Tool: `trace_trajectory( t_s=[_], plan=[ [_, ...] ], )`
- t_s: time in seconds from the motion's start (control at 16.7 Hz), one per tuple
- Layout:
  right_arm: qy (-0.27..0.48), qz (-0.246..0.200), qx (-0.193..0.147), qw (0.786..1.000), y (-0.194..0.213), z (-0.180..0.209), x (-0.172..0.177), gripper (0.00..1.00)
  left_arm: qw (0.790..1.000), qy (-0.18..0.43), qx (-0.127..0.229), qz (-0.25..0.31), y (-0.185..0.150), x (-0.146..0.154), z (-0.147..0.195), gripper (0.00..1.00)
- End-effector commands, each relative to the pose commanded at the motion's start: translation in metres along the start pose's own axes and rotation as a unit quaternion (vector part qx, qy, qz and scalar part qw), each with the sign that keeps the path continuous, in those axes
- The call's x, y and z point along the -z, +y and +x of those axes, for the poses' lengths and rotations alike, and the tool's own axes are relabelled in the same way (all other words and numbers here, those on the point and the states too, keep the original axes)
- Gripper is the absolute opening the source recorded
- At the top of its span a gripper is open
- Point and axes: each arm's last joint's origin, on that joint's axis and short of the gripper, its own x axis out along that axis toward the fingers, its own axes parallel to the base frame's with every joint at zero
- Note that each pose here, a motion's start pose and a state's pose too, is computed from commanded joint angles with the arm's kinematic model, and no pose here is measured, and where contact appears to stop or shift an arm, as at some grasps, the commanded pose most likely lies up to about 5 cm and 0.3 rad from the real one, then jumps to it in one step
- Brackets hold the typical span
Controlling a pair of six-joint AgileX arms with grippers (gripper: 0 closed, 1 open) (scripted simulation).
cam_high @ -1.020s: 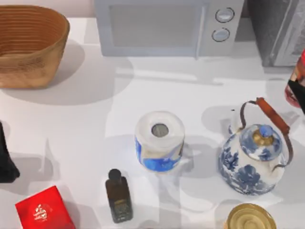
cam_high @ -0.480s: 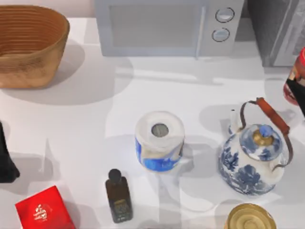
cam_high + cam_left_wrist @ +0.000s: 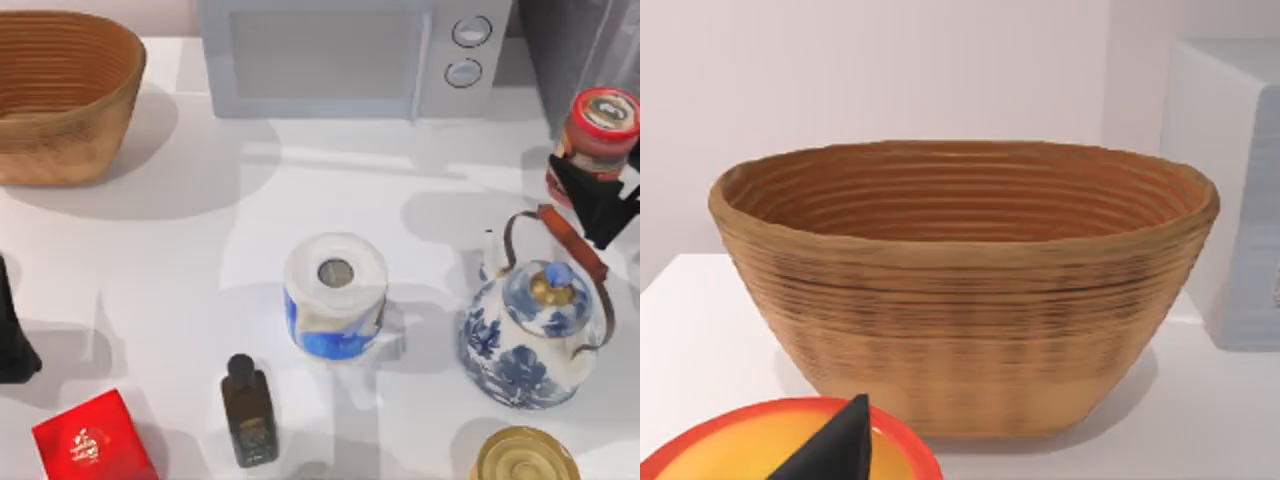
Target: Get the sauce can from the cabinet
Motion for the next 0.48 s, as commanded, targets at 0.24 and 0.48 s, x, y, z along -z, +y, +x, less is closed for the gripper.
trace_trajectory(
  t_s=[0.24,0.48],
  plan=[
    [0.002,0.003,0.003,1.000,-0.0015,0.0029,0.0048,0.00,1.000,0.000,0.000,0.000,0.0000,0.0000,0.0000,1.00],
    [0.002,0.003,0.003,1.000,-0.0015,0.0029,0.0048,0.23,1.000,0.000,0.000,0.000,0.0000,0.0000,0.0000,1.00]
  ],
)
